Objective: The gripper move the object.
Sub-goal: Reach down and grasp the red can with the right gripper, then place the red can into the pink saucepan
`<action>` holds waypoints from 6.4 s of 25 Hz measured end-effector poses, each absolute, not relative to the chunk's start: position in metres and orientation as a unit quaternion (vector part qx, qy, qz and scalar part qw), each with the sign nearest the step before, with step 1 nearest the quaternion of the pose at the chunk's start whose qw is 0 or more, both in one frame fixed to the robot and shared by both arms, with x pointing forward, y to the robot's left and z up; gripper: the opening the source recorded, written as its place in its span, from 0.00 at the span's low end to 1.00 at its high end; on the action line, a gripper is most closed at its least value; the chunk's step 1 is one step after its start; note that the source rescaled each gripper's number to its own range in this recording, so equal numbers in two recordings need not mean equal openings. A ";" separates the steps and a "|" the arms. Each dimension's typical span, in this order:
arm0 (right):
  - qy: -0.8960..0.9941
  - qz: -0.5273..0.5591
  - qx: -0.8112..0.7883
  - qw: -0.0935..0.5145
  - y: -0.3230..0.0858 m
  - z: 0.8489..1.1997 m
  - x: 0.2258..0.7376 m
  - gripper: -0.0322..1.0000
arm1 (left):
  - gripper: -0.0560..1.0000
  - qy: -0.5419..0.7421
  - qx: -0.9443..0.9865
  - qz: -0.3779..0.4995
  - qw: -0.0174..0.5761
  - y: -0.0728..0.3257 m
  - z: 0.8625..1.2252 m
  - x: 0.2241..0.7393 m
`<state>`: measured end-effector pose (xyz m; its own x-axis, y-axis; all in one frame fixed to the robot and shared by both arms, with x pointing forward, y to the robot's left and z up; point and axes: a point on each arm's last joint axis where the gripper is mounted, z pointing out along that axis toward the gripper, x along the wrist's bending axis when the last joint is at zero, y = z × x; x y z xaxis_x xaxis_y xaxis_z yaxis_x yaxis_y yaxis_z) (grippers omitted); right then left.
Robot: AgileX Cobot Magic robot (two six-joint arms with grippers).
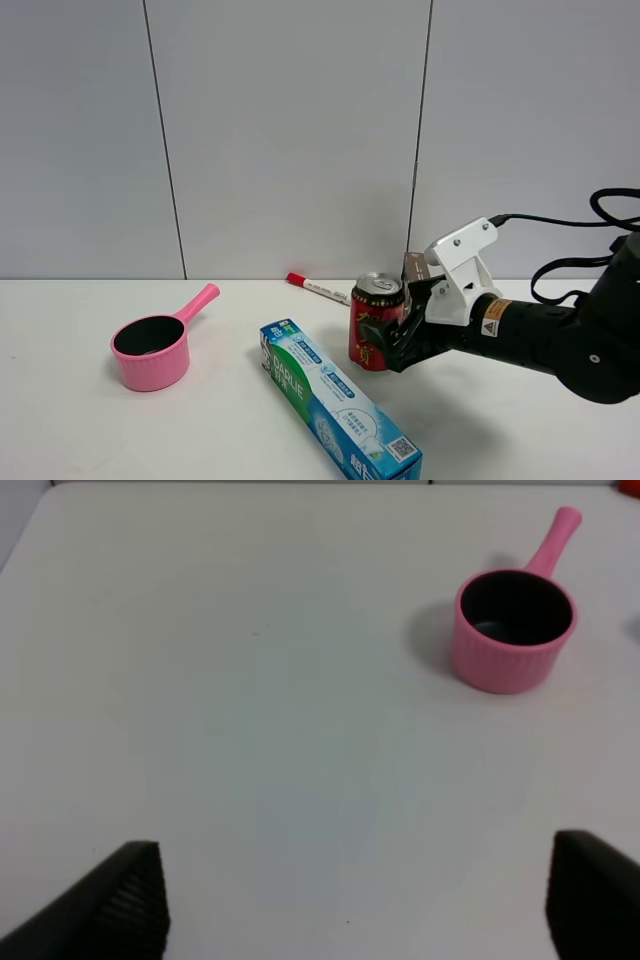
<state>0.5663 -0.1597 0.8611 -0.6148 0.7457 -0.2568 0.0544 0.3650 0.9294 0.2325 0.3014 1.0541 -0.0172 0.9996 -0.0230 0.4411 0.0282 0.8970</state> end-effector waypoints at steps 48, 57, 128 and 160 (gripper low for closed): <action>0.744 0.532 0.261 0.309 -0.145 0.836 0.577 1.00 | 1.00 0.610 0.591 0.370 0.377 0.301 1.054 0.233; 0.735 0.541 0.254 0.320 -0.141 0.842 0.587 0.87 | 1.00 0.610 0.591 0.370 0.377 0.301 1.054 0.233; 0.765 0.607 0.152 0.150 0.095 0.973 0.571 0.03 | 1.00 0.610 0.591 0.370 0.377 0.301 1.054 0.233; 0.787 0.573 0.180 0.137 0.116 0.895 0.586 0.03 | 1.00 0.610 0.591 0.370 0.378 0.301 1.054 0.233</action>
